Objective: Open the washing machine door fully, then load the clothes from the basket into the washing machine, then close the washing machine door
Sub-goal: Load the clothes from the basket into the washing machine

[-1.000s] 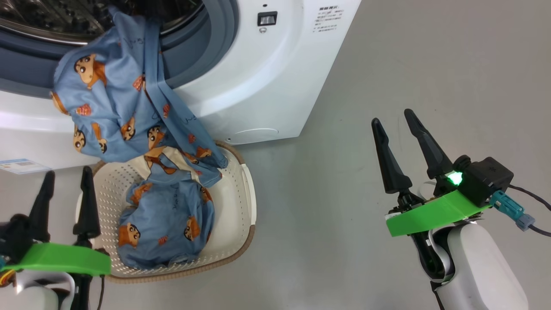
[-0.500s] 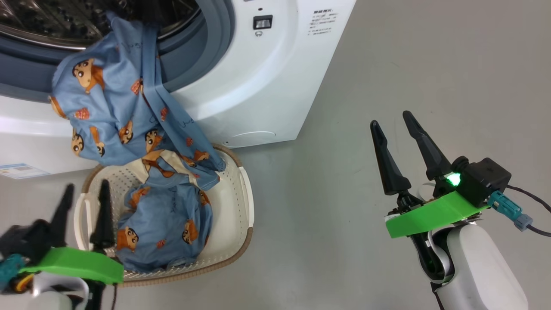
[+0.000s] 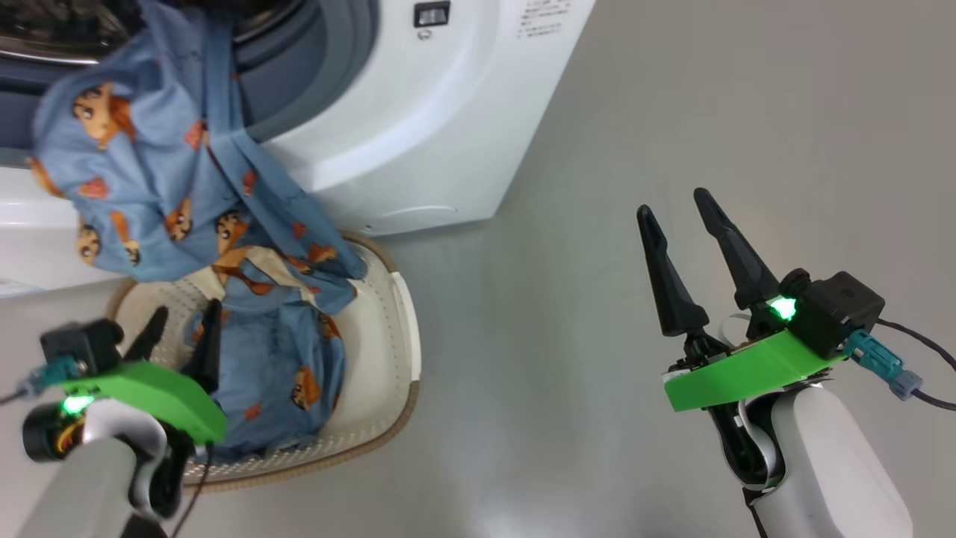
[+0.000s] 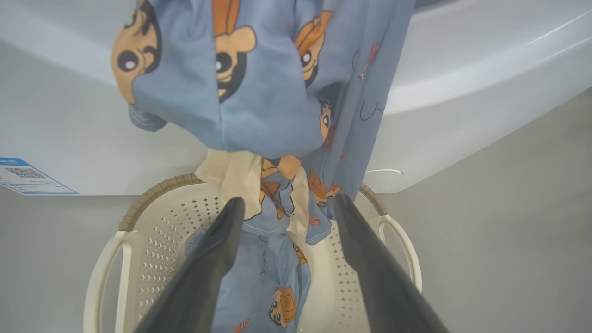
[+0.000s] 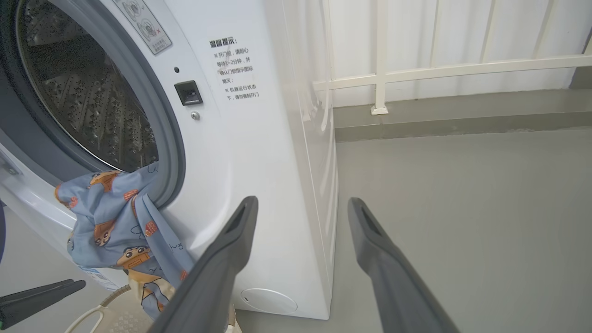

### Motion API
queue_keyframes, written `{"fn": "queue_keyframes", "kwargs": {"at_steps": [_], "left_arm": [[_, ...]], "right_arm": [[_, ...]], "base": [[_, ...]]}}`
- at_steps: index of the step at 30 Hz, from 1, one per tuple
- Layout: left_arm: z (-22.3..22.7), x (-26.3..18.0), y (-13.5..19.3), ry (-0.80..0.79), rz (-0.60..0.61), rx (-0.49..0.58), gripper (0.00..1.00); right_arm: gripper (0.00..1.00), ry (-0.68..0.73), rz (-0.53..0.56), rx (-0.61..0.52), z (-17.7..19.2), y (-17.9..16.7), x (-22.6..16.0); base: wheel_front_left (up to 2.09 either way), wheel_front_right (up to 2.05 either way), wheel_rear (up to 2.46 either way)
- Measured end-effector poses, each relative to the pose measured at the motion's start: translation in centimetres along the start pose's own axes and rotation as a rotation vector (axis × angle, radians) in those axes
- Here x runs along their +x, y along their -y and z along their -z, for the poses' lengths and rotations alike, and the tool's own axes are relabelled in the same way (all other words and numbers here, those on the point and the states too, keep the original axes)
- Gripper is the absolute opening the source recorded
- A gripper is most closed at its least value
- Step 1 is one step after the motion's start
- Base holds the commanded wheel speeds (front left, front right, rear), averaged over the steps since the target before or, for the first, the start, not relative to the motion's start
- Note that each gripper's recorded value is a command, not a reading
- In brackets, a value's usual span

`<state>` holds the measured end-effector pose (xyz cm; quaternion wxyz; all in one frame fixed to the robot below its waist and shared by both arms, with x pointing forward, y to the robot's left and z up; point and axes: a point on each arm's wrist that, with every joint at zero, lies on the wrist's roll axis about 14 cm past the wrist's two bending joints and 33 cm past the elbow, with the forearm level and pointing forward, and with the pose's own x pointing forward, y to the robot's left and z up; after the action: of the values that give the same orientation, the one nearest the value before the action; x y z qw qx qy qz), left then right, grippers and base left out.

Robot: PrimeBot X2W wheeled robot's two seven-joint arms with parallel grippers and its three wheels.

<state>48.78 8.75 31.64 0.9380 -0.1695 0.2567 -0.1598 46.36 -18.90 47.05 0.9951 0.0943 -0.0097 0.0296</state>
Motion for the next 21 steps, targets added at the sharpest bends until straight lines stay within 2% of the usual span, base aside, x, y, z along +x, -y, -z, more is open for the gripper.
{"fn": "queue_keyframes", "kwargs": {"at_steps": [9, 16, 21], "left_arm": [[0.3, 4.0, -0.8, -0.031, 0.005, 0.015, 1.00], [0.8, 6.8, 0.1, -0.045, 0.041, 0.011, 1.00], [-0.9, 8.5, -1.3, -0.007, 0.003, -0.010, 1.00]], "right_arm": [[1.00, -0.027, 0.043, -0.008, 1.2, 1.4, 0.0], [1.00, -0.050, 0.071, -0.022, 2.2, 2.6, 0.1], [1.00, -0.066, 0.081, -0.024, 2.9, 2.9, 0.1]], "base": [[0.00, 0.00, 0.00], [0.00, 0.00, 0.00], [0.00, 0.00, 0.00]]}}
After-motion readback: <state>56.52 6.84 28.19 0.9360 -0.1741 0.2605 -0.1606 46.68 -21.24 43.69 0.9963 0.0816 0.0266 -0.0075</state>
